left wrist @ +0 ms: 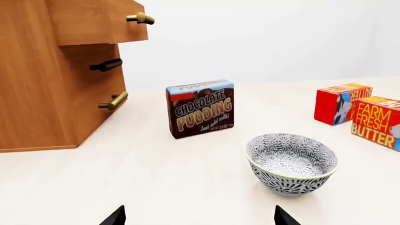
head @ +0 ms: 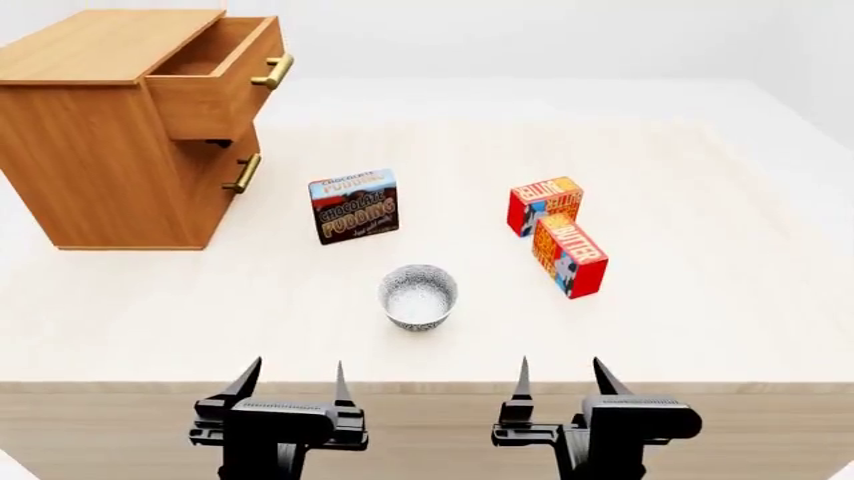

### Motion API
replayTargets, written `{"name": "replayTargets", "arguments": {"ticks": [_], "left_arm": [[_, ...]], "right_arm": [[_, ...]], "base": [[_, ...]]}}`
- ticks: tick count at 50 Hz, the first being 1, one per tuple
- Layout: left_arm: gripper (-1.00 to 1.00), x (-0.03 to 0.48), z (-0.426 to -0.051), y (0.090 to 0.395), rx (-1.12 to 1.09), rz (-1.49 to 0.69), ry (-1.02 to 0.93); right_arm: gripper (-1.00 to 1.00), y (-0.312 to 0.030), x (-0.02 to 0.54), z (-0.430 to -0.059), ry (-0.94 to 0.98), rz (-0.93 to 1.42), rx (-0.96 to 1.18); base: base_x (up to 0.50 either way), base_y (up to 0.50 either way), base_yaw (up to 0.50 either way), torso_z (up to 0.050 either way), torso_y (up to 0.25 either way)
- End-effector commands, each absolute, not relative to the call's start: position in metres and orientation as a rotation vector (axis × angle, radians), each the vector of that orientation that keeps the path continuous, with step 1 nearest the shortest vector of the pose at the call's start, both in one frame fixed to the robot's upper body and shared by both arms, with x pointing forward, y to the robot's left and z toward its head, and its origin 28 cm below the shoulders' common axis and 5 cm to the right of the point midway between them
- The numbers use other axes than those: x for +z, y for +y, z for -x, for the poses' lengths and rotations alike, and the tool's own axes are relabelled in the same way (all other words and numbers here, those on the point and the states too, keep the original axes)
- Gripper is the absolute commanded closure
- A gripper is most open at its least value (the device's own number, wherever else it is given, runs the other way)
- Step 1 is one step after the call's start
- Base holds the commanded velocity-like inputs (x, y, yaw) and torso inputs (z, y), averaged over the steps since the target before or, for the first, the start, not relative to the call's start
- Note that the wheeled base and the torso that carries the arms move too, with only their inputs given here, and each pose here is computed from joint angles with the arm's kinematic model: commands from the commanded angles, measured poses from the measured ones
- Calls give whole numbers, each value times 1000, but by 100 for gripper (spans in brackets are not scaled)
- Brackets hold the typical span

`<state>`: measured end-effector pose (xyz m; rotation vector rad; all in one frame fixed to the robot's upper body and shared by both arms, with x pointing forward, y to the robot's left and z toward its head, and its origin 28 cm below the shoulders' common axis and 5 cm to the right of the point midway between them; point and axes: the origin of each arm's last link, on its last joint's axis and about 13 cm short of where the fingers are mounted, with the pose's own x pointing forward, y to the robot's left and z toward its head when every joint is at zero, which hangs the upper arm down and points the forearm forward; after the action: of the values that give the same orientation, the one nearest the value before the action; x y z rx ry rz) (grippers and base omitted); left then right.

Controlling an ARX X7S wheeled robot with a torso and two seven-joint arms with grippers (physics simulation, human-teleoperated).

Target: Put the bowl in the top drawer of the cabinet.

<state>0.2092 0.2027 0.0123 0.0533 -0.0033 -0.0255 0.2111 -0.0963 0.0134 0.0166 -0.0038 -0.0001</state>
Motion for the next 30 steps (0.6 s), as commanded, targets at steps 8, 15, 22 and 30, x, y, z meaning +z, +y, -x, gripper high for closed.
{"name": "replayTargets", "arguments": {"ticks": [8,15,22,30], "left_arm": [[-100,12,-209,203,-17,-52,-10],[-100,12,-209,203,-20,-58,-13],[-100,12,-209,202,-1,-75,-8],[-100,35,-207,206,44,-94,-104]], "right_arm": [[-100,-96,13,-210,-7,-6,4],[-100,-97,14,-211,-6,-16,-2],[-100,-97,14,-211,-9,-20,-14],[-100,-101,38,-209,-94,-33,-58]], "base": [[0,472,0,6,0],[0,286,0,0,0],[0,0,0,0,0],[0,0,0,0,0]]}}
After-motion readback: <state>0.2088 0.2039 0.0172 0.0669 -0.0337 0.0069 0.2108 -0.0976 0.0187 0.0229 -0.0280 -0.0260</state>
